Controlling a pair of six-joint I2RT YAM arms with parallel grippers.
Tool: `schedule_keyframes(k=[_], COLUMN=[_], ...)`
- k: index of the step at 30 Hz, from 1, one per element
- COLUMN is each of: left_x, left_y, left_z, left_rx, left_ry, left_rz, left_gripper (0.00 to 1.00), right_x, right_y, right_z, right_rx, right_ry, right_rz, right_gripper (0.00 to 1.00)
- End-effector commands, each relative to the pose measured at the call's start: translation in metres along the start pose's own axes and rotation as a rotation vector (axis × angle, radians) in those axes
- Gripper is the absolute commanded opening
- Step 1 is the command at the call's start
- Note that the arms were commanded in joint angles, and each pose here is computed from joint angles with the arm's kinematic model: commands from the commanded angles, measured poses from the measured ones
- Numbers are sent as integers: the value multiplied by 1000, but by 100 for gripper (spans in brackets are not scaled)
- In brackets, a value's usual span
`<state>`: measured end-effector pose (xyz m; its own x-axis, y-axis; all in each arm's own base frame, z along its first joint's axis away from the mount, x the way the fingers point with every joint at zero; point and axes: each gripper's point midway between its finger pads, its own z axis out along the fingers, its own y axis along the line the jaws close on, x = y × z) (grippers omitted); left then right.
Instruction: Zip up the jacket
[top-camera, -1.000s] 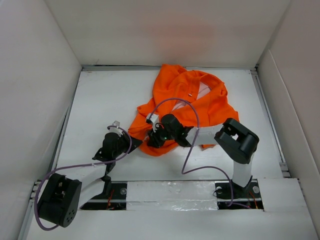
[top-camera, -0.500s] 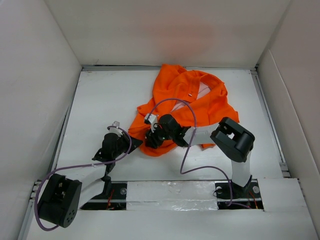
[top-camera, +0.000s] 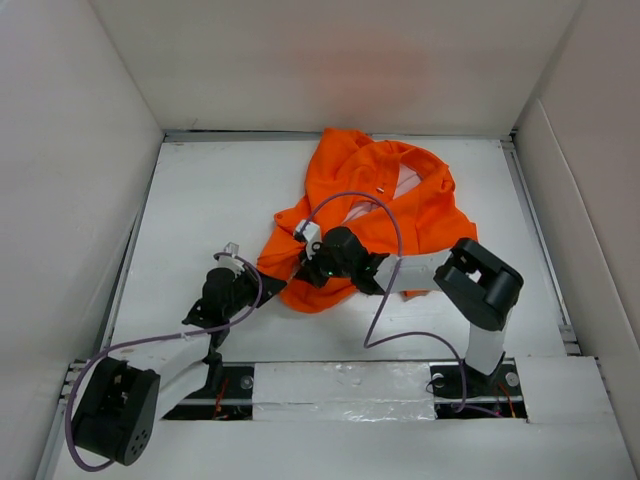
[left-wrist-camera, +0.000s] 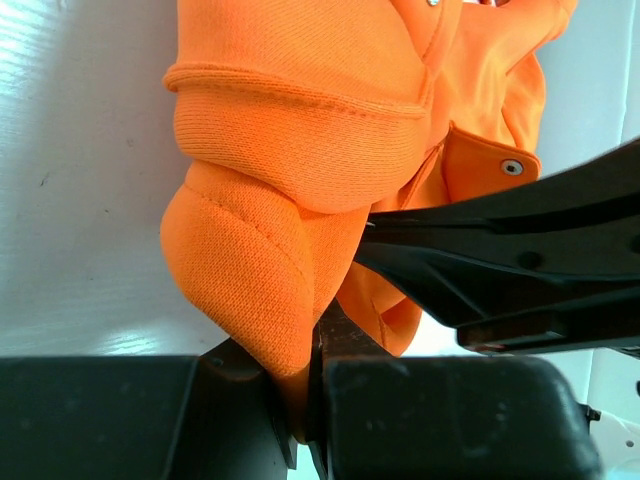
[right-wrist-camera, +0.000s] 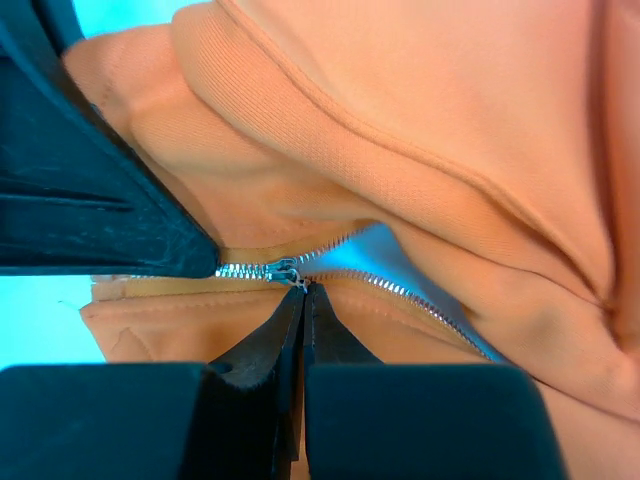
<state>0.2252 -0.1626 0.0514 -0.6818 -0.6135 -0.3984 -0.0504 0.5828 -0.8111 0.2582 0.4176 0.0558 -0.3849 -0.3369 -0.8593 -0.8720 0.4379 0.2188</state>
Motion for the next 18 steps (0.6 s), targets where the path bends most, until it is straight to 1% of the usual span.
schedule_keyframes(k=[1,4,6,7,8,9,10,12,13,15,16,18], left_x=[-1,-4,-8,-13,-22,-27,-37,-60,-73,-93,-108,-121], left_y=[-6,-14,-27,-36,-49,-57,-72,-99,-119,-146,-166,-189], left_z=[-2,-4,-8,-9,-14,-18,-23,-39,-51,-72,-88,-107], left_rx=[27,52,96,109,143,157,171,220,245,288,311,342], left_ry=[-3,-9,-18,-25,-55,-72,-94,-187,-221,-308,-351,-403], left_rz=[16,22,30,35,46,50,57,87,101,131,142,163], left_gripper=[0,0,0,0,0,0,0,0,0,0,0,0], right_x=[-44,-47,-60,-62,-77,-87,-85,-121,-121,-151,-157,-177], right_y=[2,-2,-8,-10,-12,-27,-39,-56,-77,-92,-114,-134], right_z=[-15,-23,-34,-40,-50,-61,-70,-96,-109,-133,-150,-174], right_rx=[37,73,127,151,183,261,318,412,465,495,544,616], right_ry=[-126,-123,-145,-126,-151,-160,-123,-168,-138,-192,-201,-247], right_rz=[-46,-44,-49,-49,-57,-57,-65,-105,-96,-90,-76,-81], right_gripper=[0,0,0,0,0,0,0,0,0,0,0,0])
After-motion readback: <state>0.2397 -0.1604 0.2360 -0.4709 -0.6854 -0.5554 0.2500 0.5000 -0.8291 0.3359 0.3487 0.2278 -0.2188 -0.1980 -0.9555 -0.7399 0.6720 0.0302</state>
